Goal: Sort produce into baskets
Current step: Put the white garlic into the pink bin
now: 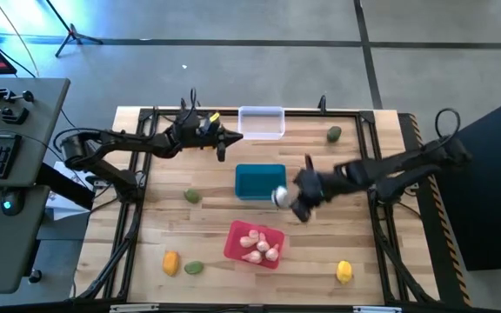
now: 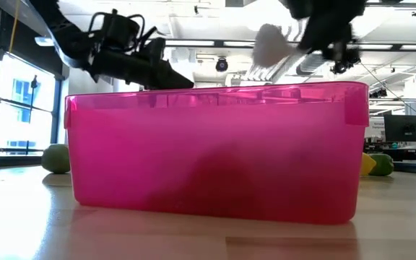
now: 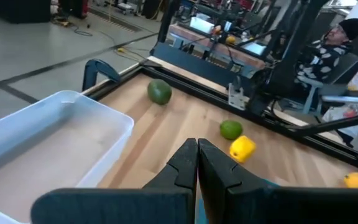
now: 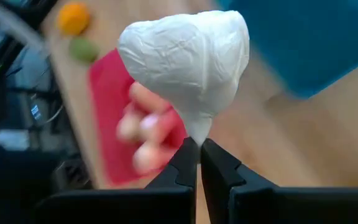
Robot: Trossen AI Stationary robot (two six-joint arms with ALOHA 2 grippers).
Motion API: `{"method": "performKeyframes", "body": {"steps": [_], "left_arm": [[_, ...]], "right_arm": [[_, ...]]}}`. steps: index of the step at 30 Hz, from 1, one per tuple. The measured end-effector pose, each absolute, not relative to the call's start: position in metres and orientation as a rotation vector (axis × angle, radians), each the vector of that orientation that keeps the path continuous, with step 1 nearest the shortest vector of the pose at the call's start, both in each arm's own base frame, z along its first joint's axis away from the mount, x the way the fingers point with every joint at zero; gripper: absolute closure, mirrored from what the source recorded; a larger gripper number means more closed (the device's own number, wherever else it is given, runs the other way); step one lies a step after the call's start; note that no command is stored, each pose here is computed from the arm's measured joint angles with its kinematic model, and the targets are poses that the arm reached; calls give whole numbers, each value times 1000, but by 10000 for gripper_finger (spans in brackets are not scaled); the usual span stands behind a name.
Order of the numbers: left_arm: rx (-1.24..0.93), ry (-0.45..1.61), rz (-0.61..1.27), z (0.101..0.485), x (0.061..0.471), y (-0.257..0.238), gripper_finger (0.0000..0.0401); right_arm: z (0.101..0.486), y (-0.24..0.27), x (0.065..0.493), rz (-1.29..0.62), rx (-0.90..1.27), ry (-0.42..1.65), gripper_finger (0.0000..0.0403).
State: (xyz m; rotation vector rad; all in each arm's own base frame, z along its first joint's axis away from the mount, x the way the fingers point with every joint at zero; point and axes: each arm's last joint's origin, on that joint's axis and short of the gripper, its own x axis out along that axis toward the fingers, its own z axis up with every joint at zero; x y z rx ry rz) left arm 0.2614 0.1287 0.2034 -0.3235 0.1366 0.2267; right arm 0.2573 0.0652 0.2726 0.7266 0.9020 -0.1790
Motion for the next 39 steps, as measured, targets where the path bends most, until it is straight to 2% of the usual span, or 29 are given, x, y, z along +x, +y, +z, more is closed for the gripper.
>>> {"method": "performKeyframes", "body": {"steps": [6,13,24,39], "left_arm": [[-298,116,245,207,250,108,401],[-290,97,275,208,240,93,401],[-286,94,287,209,242,85,401],[-282,93,312,209,243,83,401]], "right_arm": [[261,118,257,-93,793,938,403],[254,145,277,-134,758,1063,403],[242,142,313,-144,820,1272,403],[233,124,326,-102,974,1398,403]]}}
